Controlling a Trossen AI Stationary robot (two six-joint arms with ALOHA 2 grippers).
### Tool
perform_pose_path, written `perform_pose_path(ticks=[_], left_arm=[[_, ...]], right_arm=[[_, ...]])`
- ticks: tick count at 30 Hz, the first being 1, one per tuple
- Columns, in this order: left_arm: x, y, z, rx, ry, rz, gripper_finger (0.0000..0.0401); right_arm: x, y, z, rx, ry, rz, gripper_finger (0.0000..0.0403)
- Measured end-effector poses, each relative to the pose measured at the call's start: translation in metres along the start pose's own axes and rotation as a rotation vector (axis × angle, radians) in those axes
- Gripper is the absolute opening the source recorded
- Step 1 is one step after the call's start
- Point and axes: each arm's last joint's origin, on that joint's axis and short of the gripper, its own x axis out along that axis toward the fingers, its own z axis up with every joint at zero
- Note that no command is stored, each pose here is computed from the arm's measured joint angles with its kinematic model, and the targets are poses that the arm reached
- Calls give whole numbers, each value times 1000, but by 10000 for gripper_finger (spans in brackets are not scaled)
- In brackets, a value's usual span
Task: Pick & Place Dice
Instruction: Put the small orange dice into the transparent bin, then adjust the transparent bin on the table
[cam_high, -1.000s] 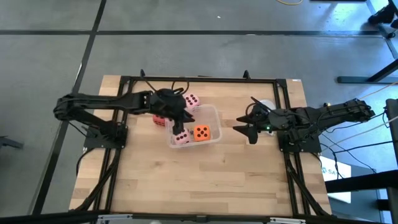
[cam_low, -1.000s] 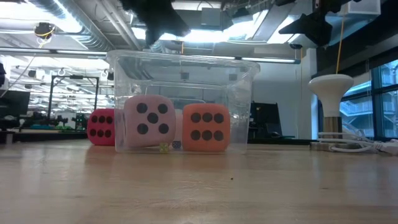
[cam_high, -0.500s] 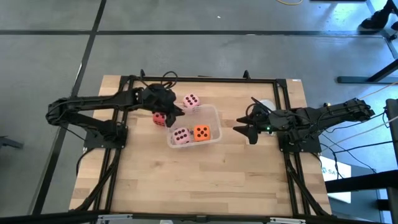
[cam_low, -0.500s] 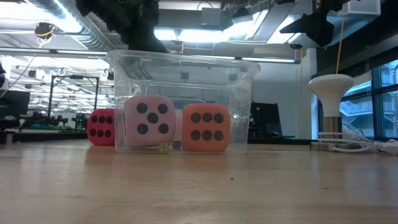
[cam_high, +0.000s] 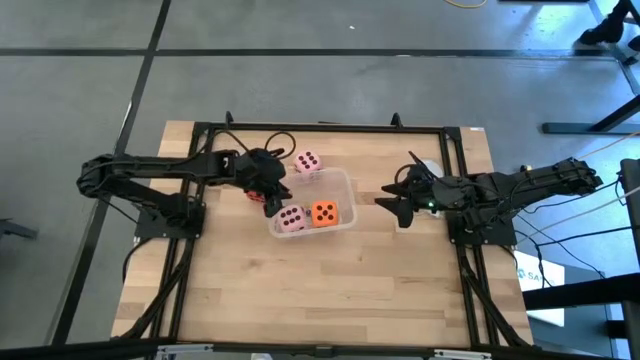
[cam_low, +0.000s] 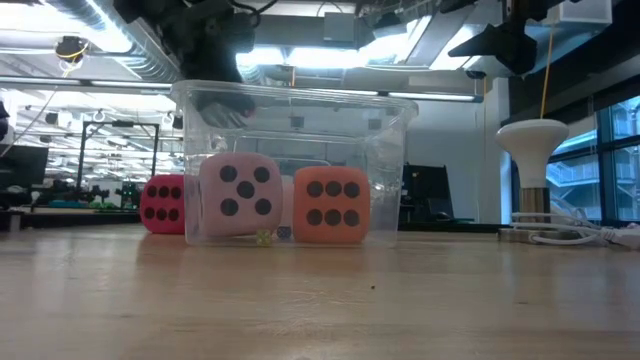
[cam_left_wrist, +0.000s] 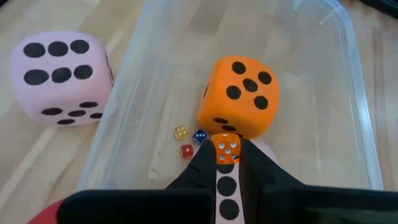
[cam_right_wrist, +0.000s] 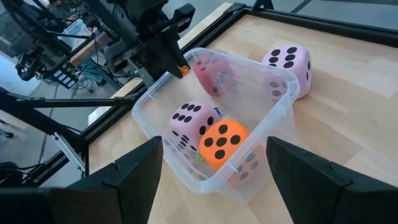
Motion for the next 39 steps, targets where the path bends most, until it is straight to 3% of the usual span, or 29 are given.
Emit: perform_pose_path(ticks=[6, 20, 25, 28, 31, 34, 37, 39], left_arm=[[0, -1, 3, -28, -26, -5, 27], [0, -1, 5, -25, -55, -14, 163], [-4, -4, 13, -53, -89, -24, 184], [-14, -7, 22, -10, -86, -23, 185], [-34, -9, 32, 78, -58, 64, 180], [-58, -10, 34, 146, 28, 223, 175], [-80, -11, 28, 203, 136, 359, 175], [-90, -11, 18, 222, 200, 386, 181]], right_arm=[[0, 0, 0, 4, -1, -1, 285], [0, 0, 0, 2, -1, -1, 285], [0, 0, 0, 0, 3, 3, 285], [0, 0, 0, -1, 7, 7, 285], [0, 0, 0, -1, 7, 7, 285], [0, 0, 0, -1, 7, 7, 285], [0, 0, 0, -1, 8, 7, 285], [0, 0, 0, 0, 8, 7, 285]])
